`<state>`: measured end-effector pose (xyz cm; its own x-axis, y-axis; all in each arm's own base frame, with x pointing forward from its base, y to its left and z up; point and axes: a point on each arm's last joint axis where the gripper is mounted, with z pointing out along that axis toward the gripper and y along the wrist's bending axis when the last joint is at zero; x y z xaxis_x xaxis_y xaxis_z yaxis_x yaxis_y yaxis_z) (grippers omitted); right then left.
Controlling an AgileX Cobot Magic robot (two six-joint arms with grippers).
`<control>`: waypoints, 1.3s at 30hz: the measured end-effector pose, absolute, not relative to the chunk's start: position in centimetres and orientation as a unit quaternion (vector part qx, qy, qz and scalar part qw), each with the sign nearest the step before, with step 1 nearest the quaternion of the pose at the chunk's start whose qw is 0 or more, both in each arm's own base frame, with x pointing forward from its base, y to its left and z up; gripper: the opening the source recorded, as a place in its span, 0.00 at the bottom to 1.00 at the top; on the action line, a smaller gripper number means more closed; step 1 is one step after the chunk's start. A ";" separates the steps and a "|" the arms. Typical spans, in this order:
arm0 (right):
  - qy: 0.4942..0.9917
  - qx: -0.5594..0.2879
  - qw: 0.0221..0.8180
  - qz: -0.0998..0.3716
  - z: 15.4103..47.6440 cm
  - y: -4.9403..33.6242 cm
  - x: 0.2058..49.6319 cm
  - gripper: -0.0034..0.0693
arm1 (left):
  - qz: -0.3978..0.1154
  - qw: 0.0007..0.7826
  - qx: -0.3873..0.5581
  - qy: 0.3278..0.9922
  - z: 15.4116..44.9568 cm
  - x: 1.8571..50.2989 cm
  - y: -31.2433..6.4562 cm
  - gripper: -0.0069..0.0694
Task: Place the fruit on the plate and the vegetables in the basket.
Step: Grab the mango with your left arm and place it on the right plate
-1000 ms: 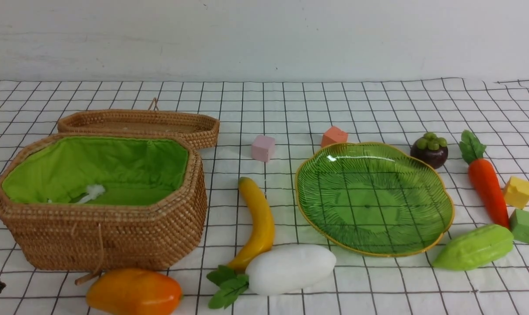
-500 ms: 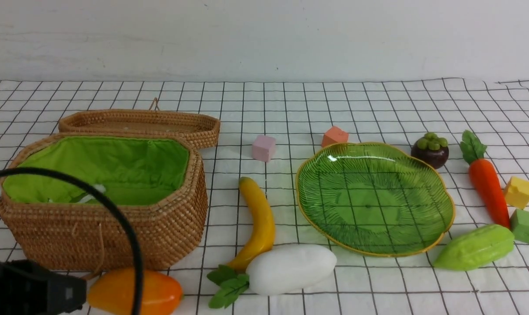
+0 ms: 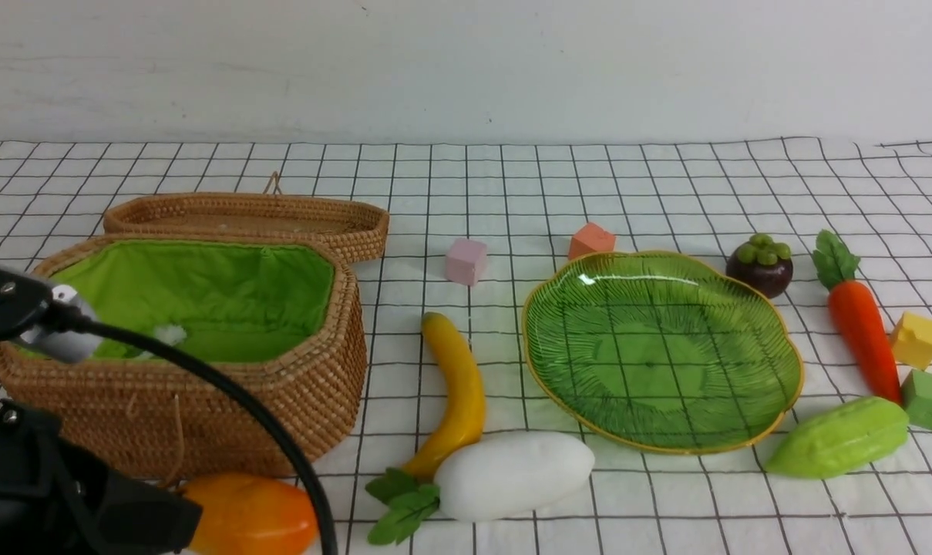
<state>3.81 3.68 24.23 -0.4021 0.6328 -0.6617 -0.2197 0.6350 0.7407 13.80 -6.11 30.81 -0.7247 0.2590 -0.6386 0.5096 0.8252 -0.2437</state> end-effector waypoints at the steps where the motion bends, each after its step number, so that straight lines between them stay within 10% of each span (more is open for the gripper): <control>1: 0.748 0.104 0.516 0.403 25.5 4.1 3.6 0.23 | -0.206 0.306 0.212 0.905 30.9 13.8 -6.1 0.07; 9: 0.803 -0.229 0.452 0.316 37.7 6.1 3.0 0.08 | -0.219 0.274 0.267 0.898 30.3 13.9 -7.1 0.07; 21: 0.781 -0.334 0.453 0.271 41.8 6.3 3.0 0.08 | -0.070 0.196 0.497 0.843 27.3 15.4 -10.1 0.10; 26: 0.779 -0.338 0.454 0.270 41.8 6.3 3.0 0.09 | -0.031 0.153 0.518 0.841 24.9 17.5 -10.5 0.34; 31: 0.775 -0.345 0.457 0.265 41.8 6.3 3.0 0.09 | 0.026 0.165 0.546 0.821 22.9 20.1 -10.9 0.81; 39: 0.766 -0.356 0.468 0.259 41.9 6.2 2.4 0.10 | 0.084 0.143 0.597 0.785 20.7 22.0 -11.0 0.95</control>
<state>2.42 6.24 41.89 -0.3081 -0.3029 -0.9018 -0.7876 0.6130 0.0631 22.03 -10.99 20.67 -0.2460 0.9613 -0.1243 0.9129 0.2729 0.3035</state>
